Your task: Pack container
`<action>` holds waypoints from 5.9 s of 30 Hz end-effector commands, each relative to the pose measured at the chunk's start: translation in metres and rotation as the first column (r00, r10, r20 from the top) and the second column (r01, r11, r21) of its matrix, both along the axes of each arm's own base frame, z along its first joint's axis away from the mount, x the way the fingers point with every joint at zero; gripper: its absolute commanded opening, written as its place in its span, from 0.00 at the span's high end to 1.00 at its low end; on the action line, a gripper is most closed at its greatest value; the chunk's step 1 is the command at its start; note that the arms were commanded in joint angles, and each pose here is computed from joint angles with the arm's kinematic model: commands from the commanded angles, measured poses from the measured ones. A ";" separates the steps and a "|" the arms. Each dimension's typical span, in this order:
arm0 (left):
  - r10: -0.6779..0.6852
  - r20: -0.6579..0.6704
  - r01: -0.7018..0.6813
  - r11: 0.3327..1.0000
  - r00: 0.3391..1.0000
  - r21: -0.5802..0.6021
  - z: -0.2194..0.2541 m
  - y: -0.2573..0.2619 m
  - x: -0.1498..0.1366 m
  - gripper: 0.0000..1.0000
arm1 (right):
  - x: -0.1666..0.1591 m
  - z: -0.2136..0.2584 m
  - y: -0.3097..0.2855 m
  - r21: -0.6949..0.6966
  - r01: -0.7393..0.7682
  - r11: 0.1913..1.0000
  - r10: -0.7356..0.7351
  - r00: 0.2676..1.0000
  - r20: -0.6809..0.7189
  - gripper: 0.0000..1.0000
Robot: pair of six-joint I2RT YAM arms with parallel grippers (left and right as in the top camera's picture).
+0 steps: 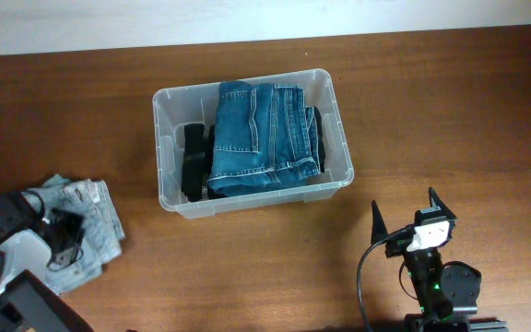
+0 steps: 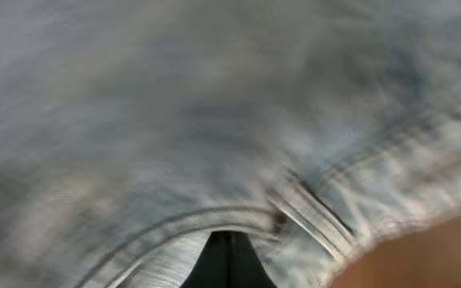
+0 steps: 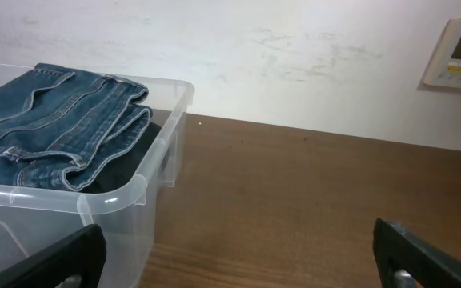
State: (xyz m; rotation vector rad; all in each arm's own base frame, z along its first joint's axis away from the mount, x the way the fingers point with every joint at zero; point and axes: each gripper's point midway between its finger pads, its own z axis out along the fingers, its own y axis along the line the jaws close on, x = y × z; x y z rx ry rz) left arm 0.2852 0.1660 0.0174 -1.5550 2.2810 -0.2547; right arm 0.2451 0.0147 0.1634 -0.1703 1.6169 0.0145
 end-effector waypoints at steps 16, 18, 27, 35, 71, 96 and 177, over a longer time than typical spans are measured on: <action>-0.287 0.248 0.282 0.958 0.925 0.055 0.059 -0.054 0.080 0.99 | 0.000 -0.002 0.000 0.002 -0.005 1.000 0.005 1.000 -0.001 0.02; -0.309 0.218 0.300 0.951 0.926 0.072 0.071 -0.044 0.070 0.99 | 0.000 -0.002 0.000 0.002 -0.005 1.000 0.005 1.000 -0.001 0.02; -0.160 -0.152 0.200 0.933 0.975 0.299 0.135 0.032 -0.006 0.99 | 0.000 -0.002 0.000 0.002 -0.005 1.000 0.005 1.000 -0.001 0.01; 0.144 -0.273 -0.056 0.950 0.951 0.306 0.120 0.059 -0.062 0.99 | 0.000 -0.002 0.000 0.002 -0.004 1.000 0.004 1.000 -0.001 0.02; 0.291 -0.433 -0.327 0.945 0.853 -0.009 -0.022 0.069 -0.112 0.99 | 0.000 -0.002 0.000 0.002 -0.005 1.000 0.005 1.000 -0.001 0.02; -0.102 -0.104 0.090 0.989 0.989 -0.114 -0.029 0.004 0.021 1.00 | 0.000 -0.002 0.000 0.002 -0.004 1.000 0.004 1.000 -0.001 0.01; -0.263 0.307 0.323 0.932 0.915 -0.164 -0.035 0.021 0.092 0.01 | 0.000 -0.002 0.000 0.002 -0.005 1.000 0.005 1.000 -0.001 0.02</action>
